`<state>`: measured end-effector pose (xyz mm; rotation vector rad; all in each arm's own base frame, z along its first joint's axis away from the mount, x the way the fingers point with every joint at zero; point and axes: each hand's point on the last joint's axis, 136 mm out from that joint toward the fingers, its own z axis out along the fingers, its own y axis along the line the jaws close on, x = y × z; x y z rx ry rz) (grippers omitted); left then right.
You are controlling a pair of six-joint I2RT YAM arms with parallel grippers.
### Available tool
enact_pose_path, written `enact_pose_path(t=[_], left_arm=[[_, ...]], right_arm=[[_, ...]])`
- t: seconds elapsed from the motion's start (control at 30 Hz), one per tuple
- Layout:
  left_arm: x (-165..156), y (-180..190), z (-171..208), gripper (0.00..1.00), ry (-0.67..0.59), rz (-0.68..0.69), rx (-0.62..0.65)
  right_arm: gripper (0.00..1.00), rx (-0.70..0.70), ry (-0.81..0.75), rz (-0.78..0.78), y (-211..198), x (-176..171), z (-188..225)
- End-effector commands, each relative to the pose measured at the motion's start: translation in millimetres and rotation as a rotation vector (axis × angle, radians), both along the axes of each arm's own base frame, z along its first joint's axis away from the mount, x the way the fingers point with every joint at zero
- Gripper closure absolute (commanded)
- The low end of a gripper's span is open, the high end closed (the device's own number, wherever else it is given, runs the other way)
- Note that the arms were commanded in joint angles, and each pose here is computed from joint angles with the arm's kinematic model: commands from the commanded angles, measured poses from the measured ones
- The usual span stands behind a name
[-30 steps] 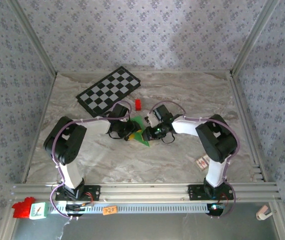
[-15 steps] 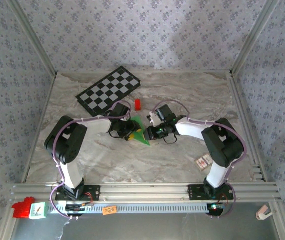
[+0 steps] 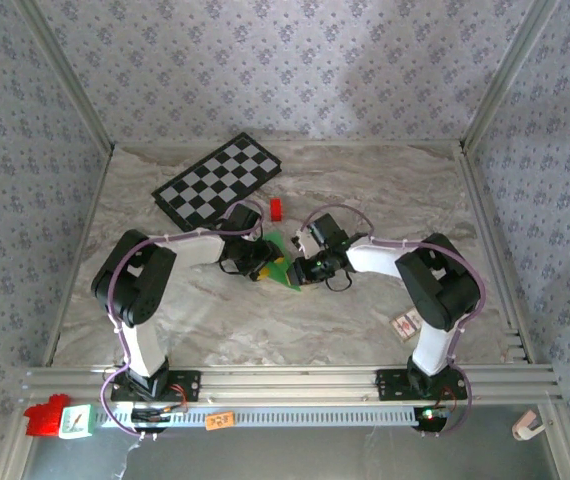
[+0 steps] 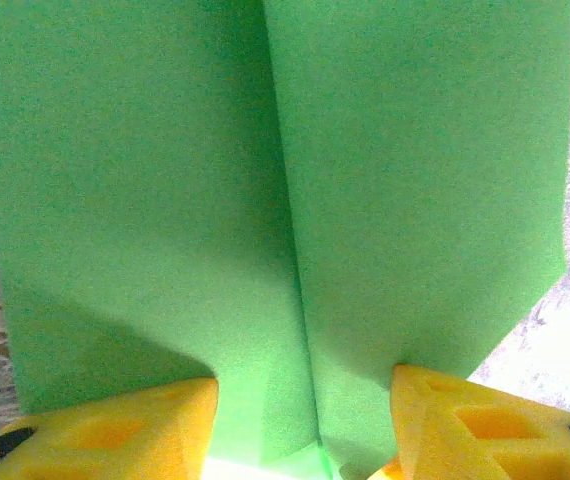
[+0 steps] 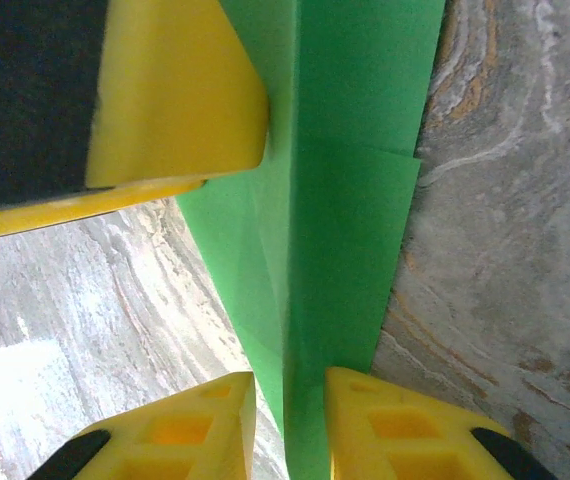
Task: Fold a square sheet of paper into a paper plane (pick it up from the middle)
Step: Fourth fold the wing at the center of the table.
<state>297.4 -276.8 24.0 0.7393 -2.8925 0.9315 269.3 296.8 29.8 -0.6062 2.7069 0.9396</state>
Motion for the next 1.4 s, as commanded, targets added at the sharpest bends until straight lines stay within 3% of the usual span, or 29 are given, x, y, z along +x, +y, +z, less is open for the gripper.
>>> enact_pose_path(t=[0.0, 0.77, 0.9, 1.1, 1.37], left_arm=[[-57.8, 47.6, -70.2, 0.47, 0.243, 0.017, 0.249], [-52.1, 41.0, -59.0, 0.47, 0.214, 0.0, 0.217], [-34.6, 23.6, -37.2, 0.46, 0.126, -0.041, 0.139], [5.2, -3.5, 23.1, 0.45, -0.103, -0.087, -0.011], [27.1, 0.8, 77.9, 0.44, -0.35, -0.108, -0.113]], right_arm=[[0.74, -0.054, -0.009, 0.022, -4.2, -4.7, -10.3], [0.93, 0.022, 0.08, 0.008, -6.1, -9.1, -17.1], [0.93, 0.053, 0.112, 0.002, -5.7, -9.0, -17.9], [0.94, 0.08, 0.157, -0.005, -5.9, -10.5, -20.1], [0.95, 0.126, 0.212, -0.023, -6.3, -9.3, -21.0]])
